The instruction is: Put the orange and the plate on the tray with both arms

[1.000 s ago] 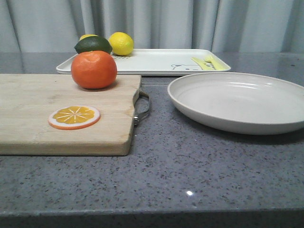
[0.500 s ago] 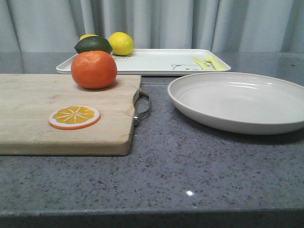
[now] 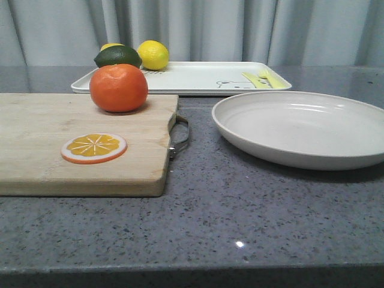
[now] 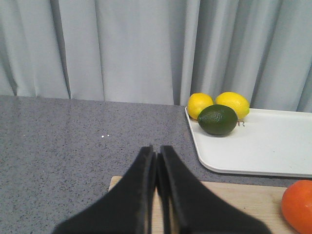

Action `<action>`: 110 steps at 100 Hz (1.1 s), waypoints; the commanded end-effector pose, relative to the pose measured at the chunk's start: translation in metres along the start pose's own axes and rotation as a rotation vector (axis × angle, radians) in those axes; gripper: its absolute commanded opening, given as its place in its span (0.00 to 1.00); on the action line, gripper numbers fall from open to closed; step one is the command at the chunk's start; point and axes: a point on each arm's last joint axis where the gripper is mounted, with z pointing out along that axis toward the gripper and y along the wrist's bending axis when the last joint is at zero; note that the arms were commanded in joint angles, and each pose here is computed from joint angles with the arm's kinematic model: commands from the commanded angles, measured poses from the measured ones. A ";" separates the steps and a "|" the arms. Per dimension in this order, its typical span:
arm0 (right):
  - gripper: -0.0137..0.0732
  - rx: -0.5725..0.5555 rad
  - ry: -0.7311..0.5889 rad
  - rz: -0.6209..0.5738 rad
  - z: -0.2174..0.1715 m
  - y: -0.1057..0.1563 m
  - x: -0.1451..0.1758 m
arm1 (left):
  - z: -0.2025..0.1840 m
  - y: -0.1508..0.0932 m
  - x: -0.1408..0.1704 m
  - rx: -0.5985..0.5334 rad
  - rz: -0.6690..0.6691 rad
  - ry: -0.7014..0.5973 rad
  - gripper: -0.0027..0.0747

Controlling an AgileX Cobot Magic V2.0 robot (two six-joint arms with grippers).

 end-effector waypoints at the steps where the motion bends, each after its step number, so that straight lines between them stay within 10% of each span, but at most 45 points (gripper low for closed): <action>1: 0.08 -0.013 -0.113 -0.017 -0.002 0.002 -0.019 | 0.009 -0.004 -0.021 0.015 -0.013 -0.053 0.01; 21: 0.08 -0.013 -0.113 -0.017 -0.002 0.002 -0.019 | 0.034 -0.008 -0.036 0.003 -0.044 0.064 0.12; 54: 0.08 -0.013 -0.113 -0.017 -0.002 0.002 -0.019 | 0.068 -0.017 -0.054 0.024 -0.053 0.135 0.81; 110: 0.08 -0.013 -0.113 -0.017 -0.002 0.002 -0.019 | 0.127 -0.108 -0.055 0.298 0.001 0.507 0.85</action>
